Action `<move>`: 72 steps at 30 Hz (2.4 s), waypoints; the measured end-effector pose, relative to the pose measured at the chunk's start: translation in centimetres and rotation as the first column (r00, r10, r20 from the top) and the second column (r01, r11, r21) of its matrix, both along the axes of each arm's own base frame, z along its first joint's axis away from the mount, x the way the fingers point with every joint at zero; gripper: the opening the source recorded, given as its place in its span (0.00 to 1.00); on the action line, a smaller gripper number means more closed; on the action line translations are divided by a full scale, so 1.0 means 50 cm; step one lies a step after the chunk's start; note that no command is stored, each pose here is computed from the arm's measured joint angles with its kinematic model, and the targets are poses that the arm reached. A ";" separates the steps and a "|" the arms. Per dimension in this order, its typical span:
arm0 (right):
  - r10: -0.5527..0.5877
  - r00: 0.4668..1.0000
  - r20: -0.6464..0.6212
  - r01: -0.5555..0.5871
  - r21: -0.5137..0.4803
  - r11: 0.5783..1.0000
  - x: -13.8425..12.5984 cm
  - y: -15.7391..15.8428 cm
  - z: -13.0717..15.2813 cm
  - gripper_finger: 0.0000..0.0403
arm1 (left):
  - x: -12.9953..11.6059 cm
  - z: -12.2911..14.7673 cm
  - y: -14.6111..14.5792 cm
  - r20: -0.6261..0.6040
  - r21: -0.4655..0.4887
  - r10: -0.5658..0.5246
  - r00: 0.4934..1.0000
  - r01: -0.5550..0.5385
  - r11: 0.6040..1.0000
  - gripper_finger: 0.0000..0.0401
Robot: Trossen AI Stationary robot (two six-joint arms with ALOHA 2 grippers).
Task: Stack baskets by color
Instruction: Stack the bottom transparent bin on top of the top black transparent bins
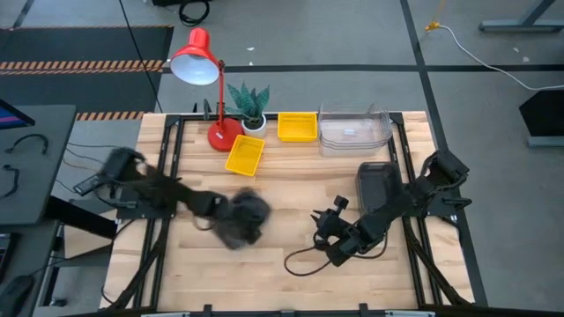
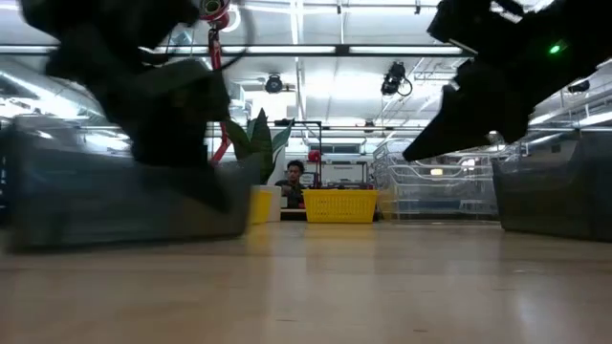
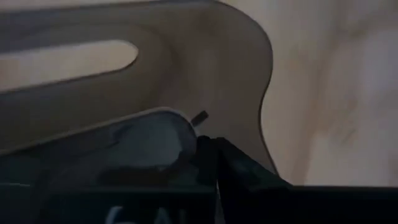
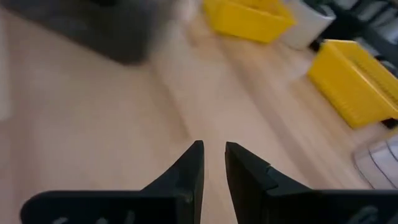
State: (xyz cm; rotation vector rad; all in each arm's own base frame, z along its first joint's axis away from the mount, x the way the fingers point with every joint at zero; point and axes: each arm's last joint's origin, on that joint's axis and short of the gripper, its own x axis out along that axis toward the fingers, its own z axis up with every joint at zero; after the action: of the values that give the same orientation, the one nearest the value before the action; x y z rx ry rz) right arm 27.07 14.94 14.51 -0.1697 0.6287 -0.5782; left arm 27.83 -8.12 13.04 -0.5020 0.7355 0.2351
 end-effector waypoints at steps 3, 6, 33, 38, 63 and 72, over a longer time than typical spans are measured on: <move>0.080 0.995 -0.058 -0.077 0.042 0.996 -0.021 0.008 0.028 0.17 | 0.078 -0.001 0.006 0.105 0.014 -0.162 0.981 0.161 0.987 0.01; 0.144 0.986 -0.085 -0.136 0.095 0.986 -0.048 0.012 0.065 0.18 | 0.157 0.016 -0.015 0.155 0.057 -0.351 0.924 0.346 0.937 0.02; 0.325 0.899 -0.292 -0.170 0.453 0.875 0.128 -0.154 0.145 0.48 | -0.063 0.138 -0.069 -0.328 0.536 0.099 0.940 0.098 0.839 0.01; 0.313 0.860 -0.403 -0.090 0.484 0.871 0.160 -0.179 0.112 0.46 | -0.101 0.069 -0.056 -0.230 0.482 0.125 0.965 0.002 0.876 0.05; 0.118 0.871 -0.478 0.147 0.481 0.864 0.126 -0.187 0.133 0.01 | -0.097 0.022 -0.059 0.035 0.474 -0.012 0.999 -0.006 0.881 0.06; -0.240 0.919 -0.315 0.368 0.461 0.807 -0.048 -0.230 0.275 0.01 | -0.097 0.023 -0.060 0.037 0.473 -0.014 0.999 -0.005 0.881 0.03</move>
State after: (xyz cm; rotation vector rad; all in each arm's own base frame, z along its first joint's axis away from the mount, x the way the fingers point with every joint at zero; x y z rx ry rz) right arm 24.66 3.44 28.27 0.3830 1.0420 -0.6865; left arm 22.96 -11.13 14.17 -0.0362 0.6125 0.3883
